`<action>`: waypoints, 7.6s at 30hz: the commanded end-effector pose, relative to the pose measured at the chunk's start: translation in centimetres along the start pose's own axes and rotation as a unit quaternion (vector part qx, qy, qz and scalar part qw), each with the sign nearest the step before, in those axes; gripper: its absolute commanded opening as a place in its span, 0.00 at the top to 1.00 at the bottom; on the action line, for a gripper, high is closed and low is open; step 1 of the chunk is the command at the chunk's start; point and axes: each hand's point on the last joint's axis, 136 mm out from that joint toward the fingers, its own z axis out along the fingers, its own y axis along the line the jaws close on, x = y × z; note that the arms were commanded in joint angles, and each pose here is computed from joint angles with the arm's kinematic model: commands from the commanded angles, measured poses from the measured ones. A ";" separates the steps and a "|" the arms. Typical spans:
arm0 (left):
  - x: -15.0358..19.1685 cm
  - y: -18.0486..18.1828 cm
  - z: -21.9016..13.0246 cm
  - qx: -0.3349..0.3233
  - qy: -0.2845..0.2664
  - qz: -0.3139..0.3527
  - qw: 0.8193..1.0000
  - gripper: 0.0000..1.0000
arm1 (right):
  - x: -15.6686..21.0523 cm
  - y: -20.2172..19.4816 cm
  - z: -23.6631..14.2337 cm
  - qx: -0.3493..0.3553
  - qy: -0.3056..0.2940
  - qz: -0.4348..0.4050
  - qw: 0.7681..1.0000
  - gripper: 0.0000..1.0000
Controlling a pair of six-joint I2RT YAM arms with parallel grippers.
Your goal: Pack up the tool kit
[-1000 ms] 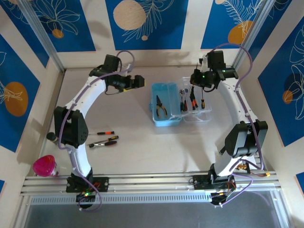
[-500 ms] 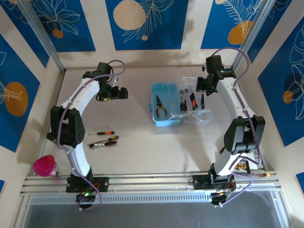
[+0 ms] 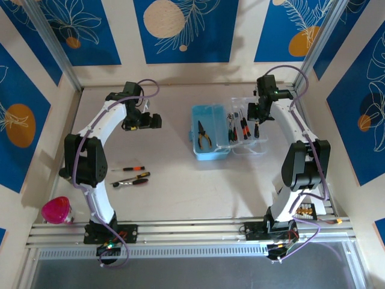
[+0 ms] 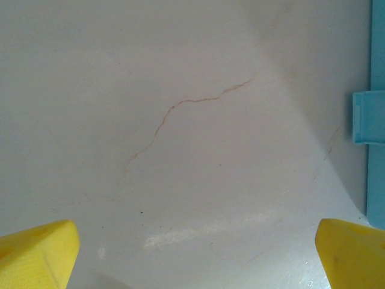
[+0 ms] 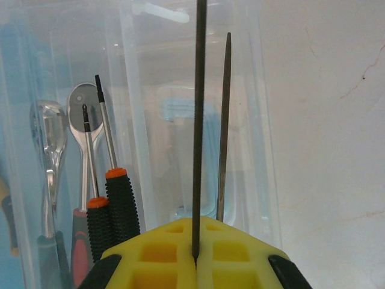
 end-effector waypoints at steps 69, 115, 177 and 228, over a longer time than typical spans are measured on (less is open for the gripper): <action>13.8 2.2 -3.5 0.009 -0.026 -0.237 0.971 0.00 | 3.5 10.5 -10.8 -0.097 -0.048 -0.171 0.979 0.01; 14.2 8.2 7.8 -0.089 -0.059 -0.435 0.894 0.35 | 9.1 21.3 -8.7 -0.224 -0.006 -0.252 0.941 0.01; 14.0 8.4 0.4 -0.079 -0.096 -0.333 0.935 0.47 | 7.4 22.9 -4.6 -0.232 0.030 -0.249 0.940 0.01; 15.9 11.0 -0.7 -0.133 -0.055 -0.316 0.938 1.00 | 7.4 21.6 -4.6 -0.207 0.043 -0.247 0.946 0.01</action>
